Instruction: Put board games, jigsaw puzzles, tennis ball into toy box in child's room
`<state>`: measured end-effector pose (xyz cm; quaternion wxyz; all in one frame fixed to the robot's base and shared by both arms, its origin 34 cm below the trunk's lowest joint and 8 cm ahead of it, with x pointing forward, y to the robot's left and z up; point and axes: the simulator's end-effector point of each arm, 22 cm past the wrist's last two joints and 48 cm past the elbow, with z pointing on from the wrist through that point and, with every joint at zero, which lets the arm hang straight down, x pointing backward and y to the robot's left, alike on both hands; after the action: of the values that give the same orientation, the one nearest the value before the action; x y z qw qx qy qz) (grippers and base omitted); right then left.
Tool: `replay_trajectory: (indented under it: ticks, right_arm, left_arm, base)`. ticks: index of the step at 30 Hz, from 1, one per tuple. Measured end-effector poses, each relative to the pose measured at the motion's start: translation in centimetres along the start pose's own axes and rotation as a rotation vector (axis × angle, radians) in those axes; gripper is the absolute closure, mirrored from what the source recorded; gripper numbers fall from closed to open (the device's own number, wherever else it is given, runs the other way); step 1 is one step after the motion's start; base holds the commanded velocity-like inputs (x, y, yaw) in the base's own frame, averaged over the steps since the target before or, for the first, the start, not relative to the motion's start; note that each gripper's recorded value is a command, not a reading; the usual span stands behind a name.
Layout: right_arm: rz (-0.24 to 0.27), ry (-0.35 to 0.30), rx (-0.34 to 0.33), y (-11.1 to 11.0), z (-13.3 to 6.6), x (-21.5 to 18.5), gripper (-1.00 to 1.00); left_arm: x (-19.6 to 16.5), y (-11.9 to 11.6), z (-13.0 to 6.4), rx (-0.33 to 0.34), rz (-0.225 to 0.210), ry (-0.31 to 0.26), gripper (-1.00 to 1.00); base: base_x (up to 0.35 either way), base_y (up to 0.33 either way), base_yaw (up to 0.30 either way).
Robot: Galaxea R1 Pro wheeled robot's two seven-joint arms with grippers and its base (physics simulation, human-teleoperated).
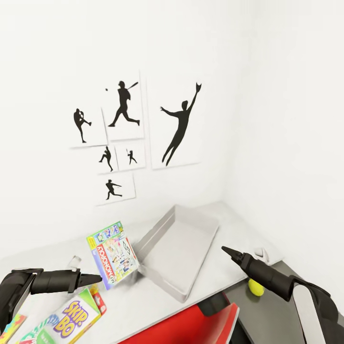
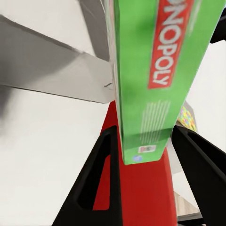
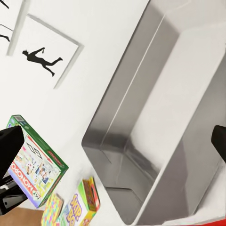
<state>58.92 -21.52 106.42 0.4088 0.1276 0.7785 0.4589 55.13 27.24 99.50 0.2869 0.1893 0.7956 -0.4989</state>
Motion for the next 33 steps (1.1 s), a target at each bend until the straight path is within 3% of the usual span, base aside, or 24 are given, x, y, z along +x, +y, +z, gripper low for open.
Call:
replay_trajectory:
  ticks: [33]
  right_arm:
    - [-0.002,0.002,0.005,-0.13,0.04,0.04,-1.00]
  left_arm:
    - [-0.03,0.02,0.01,0.000,0.000,-0.001,1.00]
  base:
    - [0.061,0.000,0.000]
